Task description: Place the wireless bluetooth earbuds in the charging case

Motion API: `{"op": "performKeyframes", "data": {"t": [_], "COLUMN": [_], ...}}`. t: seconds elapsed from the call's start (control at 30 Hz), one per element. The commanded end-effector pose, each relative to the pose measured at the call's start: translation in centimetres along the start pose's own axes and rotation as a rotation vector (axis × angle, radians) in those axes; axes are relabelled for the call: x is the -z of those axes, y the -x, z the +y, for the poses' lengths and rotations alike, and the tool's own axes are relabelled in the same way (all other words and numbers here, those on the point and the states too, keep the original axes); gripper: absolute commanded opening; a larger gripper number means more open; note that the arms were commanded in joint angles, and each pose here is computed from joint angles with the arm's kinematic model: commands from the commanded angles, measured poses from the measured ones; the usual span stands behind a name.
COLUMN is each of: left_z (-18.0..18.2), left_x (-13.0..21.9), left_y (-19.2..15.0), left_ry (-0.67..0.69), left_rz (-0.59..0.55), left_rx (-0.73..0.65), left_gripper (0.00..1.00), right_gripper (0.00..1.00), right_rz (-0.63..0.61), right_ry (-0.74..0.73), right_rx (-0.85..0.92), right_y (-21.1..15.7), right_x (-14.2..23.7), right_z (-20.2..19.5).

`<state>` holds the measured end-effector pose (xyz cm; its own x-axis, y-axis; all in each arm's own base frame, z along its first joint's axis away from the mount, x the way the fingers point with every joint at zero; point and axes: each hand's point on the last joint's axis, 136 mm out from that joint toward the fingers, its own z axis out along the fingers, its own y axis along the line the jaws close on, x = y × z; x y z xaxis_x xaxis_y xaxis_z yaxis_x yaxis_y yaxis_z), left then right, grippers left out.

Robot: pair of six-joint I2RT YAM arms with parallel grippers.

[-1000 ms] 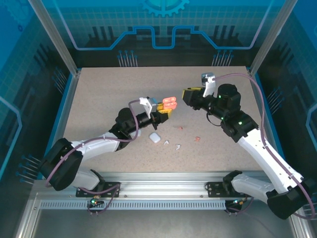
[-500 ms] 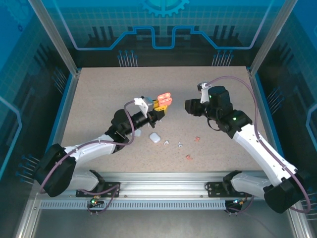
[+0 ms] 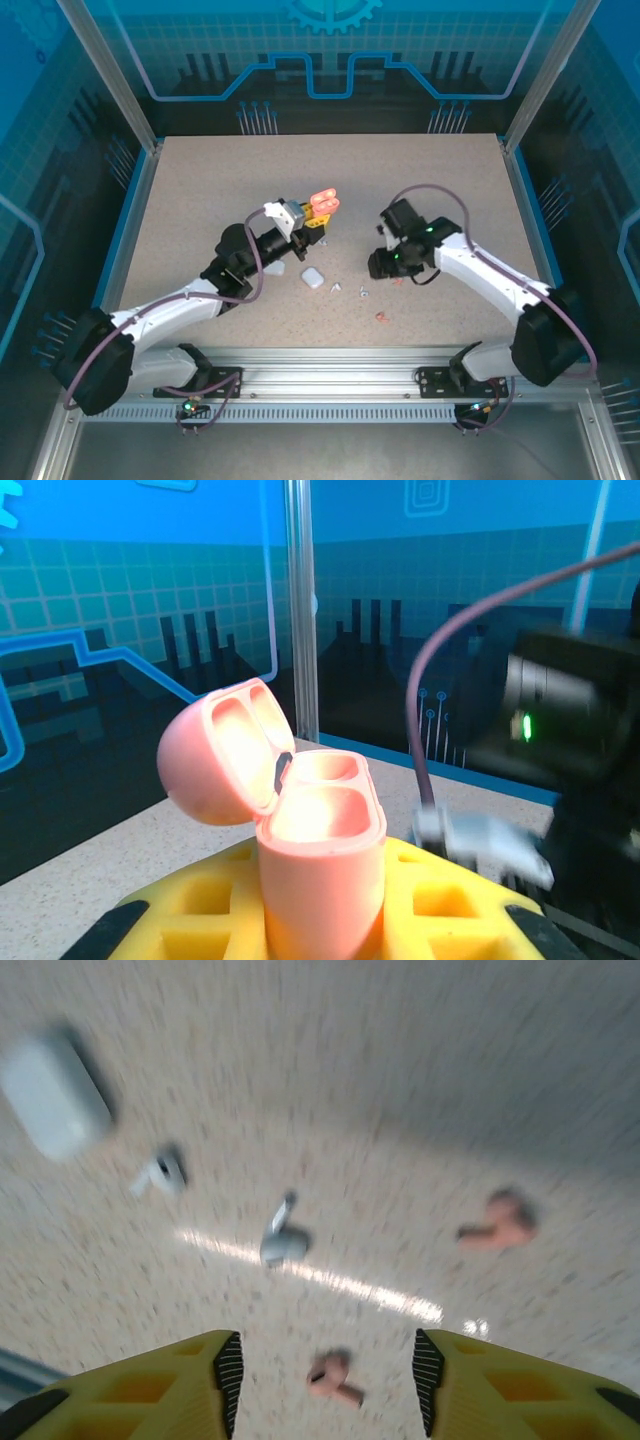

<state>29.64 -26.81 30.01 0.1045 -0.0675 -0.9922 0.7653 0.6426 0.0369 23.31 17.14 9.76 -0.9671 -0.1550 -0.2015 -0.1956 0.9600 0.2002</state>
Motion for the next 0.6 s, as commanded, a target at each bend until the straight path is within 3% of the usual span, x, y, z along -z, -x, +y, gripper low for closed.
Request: {"op": "performKeyframes", "data": {"t": [0.0,0.23,0.57], "left_z": [0.3,0.2,0.3], "left_x": [0.7,0.8,0.9], "left_y": [0.0,-0.3,-0.4], "left_ry": [0.027,0.027,0.032], "left_rz": [0.007,0.018,0.023], "left_rx": [-0.043,-0.044,-0.052], "left_gripper": [0.09,0.09,0.09], "right_gripper": [0.54,0.63,0.63], "right_rz": [0.185,0.303,0.370], "right_ry": [-0.048,-0.139,-0.158], "right_rx": [-0.017,0.088,0.077], "right_y": [-4.9,-7.7,-9.4], "right_x": [-2.8,-6.1,-7.1], "right_z": [0.1,1.3,1.5]}}
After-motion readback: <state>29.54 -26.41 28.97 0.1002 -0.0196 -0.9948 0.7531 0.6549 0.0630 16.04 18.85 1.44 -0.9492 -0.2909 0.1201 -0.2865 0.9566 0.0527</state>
